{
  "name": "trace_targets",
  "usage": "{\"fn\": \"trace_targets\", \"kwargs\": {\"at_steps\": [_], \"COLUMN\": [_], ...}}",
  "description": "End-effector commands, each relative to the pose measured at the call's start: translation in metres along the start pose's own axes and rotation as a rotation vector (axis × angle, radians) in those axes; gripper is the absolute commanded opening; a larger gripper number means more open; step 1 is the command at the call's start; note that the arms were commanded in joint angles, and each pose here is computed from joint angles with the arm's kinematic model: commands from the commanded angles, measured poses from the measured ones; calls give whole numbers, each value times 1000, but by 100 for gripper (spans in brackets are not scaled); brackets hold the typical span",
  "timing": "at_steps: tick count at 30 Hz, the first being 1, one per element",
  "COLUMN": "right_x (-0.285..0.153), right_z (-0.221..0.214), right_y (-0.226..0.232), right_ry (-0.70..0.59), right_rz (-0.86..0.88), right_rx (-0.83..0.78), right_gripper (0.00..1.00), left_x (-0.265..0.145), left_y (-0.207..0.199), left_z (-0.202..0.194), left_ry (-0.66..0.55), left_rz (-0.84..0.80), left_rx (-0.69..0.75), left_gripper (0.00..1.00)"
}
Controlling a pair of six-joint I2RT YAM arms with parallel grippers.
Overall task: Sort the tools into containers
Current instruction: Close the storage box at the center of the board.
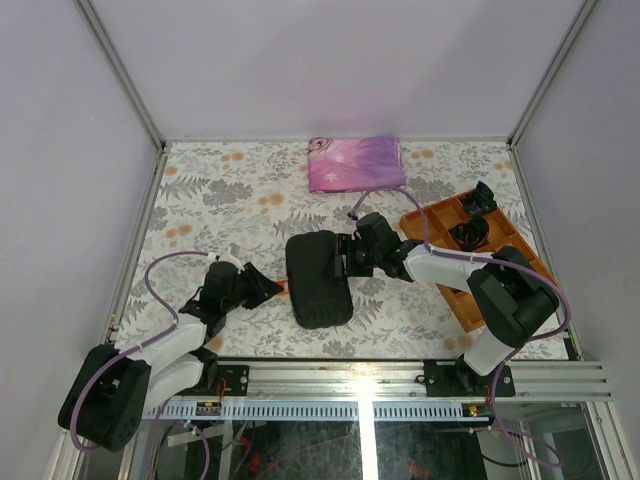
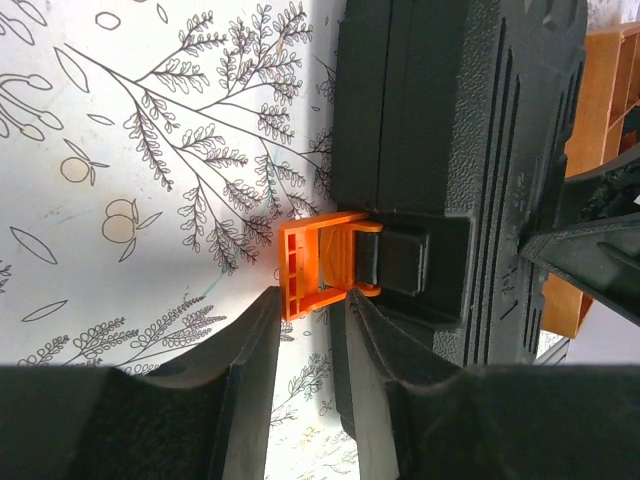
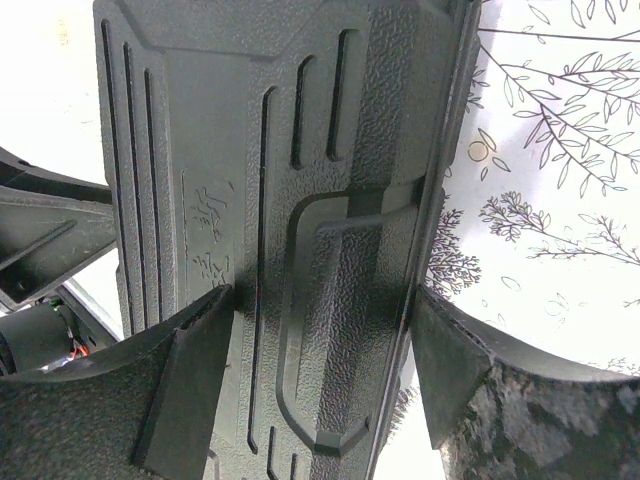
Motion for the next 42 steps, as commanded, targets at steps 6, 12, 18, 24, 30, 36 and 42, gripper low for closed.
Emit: {"fn": "trace_targets", "kwargs": {"at_steps": [6, 12, 18, 24, 30, 36, 42], "right_x": [8, 9, 11, 13, 13, 14, 15], "right_z": [-49, -50, -49, -50, -49, -49, -49], "right_y": [-38, -39, -39, -40, -40, -40, -40], "right_ry": [179, 184, 189, 193, 195, 200, 200], "right_rz": [-176, -179, -179, -179, -179, -180, -180], "right_rx": [-54, -53, -52, -55, -57, -56, -57], "right_gripper": [71, 71, 70, 70, 70, 69, 69], "left_x": [-6, -7, -12, -14, -13, -12, -6], "left_y": [-51, -53, -61, -66, -67, -67, -57], "left_z": [0, 0, 2, 3, 3, 4, 4], "left_ry": [56, 52, 44, 42, 46, 42, 40], "left_rz": [-252, -266, -300, -321, -325, -318, -259], "left_rx": [22, 24, 32, 41, 40, 46, 48], "left_gripper": [29, 29, 29, 29, 29, 29, 29]}}
Point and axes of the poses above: each gripper's point midway between its finger pads, its own x axis out along the fingers, its own y axis along the line the jaws close on, z = x × y, the point moved 5 cm from there along -x, back along the fingers, and after that the axes turned 10 degrees about -x, right-handed, at the moved point
